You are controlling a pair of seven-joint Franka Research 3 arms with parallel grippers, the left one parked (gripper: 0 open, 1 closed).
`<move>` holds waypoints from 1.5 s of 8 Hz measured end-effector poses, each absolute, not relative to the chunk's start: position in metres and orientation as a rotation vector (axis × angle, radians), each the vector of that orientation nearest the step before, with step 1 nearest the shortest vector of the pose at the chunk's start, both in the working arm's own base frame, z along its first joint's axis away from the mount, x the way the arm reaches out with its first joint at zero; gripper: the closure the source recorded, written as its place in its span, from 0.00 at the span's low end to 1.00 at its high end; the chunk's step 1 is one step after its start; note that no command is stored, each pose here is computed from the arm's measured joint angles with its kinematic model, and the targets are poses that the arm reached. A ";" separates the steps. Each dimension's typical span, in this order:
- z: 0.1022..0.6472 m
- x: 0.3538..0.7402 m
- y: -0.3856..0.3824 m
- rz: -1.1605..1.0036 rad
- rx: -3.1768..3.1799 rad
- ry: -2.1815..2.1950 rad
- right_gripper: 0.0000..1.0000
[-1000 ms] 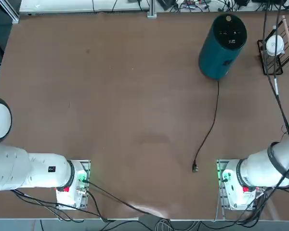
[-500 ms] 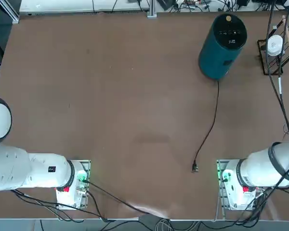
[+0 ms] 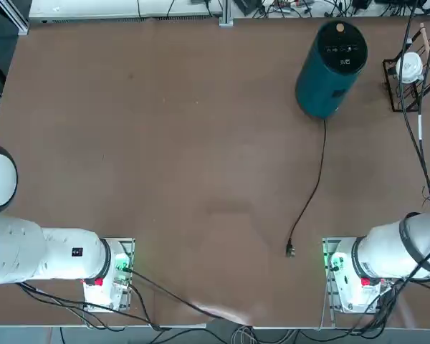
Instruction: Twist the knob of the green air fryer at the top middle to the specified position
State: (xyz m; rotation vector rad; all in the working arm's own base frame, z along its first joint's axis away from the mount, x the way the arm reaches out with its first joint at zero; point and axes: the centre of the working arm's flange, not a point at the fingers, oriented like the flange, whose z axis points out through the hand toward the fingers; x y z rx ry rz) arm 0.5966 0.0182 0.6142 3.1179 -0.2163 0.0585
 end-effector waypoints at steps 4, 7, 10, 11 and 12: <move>0.608 0.595 0.019 0.007 3.121 -0.216 0.00; 0.607 0.595 0.021 0.004 3.122 -0.213 0.00; 0.607 0.595 0.021 0.005 3.122 -0.213 0.00; 0.607 0.595 0.021 0.005 3.122 -0.212 0.00; 0.607 0.595 0.021 0.005 3.122 -0.212 0.00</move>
